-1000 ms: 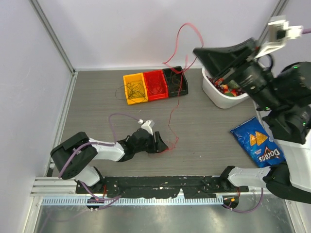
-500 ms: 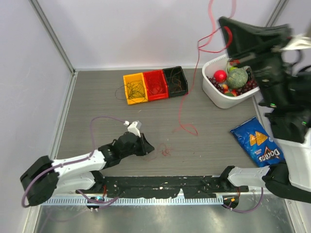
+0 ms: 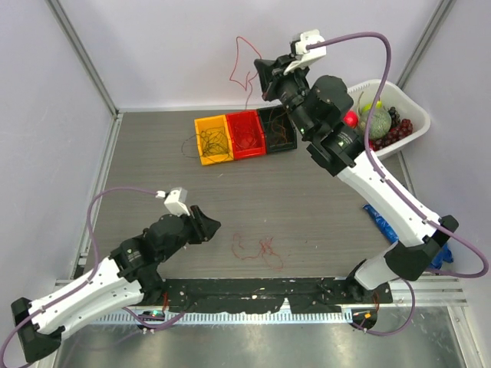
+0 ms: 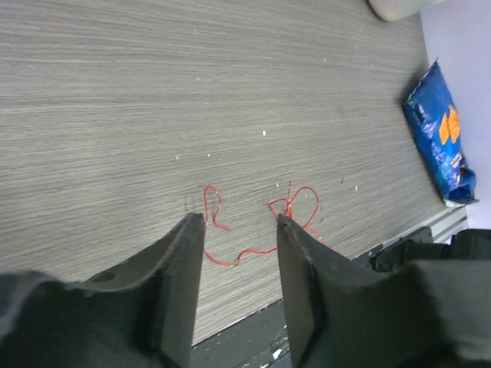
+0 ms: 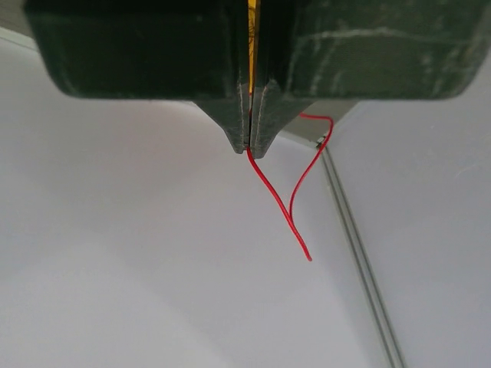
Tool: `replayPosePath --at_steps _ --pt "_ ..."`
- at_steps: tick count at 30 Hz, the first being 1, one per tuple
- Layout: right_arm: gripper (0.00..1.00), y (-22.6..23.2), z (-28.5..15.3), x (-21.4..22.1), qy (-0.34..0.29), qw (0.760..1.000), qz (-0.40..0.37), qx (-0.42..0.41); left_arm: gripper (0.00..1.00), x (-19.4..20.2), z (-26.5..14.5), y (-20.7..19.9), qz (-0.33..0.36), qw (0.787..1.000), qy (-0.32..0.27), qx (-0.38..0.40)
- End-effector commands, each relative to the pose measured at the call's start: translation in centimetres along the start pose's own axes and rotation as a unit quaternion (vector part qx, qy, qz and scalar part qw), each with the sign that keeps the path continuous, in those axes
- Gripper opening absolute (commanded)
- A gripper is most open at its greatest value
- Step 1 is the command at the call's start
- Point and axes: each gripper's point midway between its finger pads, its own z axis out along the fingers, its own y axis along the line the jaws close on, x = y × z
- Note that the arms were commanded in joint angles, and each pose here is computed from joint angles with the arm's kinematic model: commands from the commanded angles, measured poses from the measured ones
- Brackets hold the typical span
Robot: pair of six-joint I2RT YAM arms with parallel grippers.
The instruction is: Untangle the cables
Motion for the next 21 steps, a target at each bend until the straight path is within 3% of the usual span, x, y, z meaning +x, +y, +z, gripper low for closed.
replayPosePath --at_steps 1,4,8,21 --pt "0.01 -1.6 0.2 -6.5 -0.119 0.993 -0.005 0.009 0.56 -2.7 -2.0 0.1 -0.002 0.999 -0.043 -0.014" --pt "0.01 -3.4 1.8 -5.3 -0.125 0.992 0.008 0.019 0.73 -3.6 -2.8 -0.2 -0.003 0.998 -0.058 -0.006" --pt "0.01 -4.4 4.7 -3.0 -0.123 0.991 0.056 -0.015 0.84 -3.7 -3.1 -0.1 0.005 0.999 -0.053 -0.010" --pt "0.01 -7.2 8.7 9.0 -0.044 0.998 0.034 0.009 0.90 -4.7 -4.4 -0.3 0.018 0.998 -0.062 -0.006"
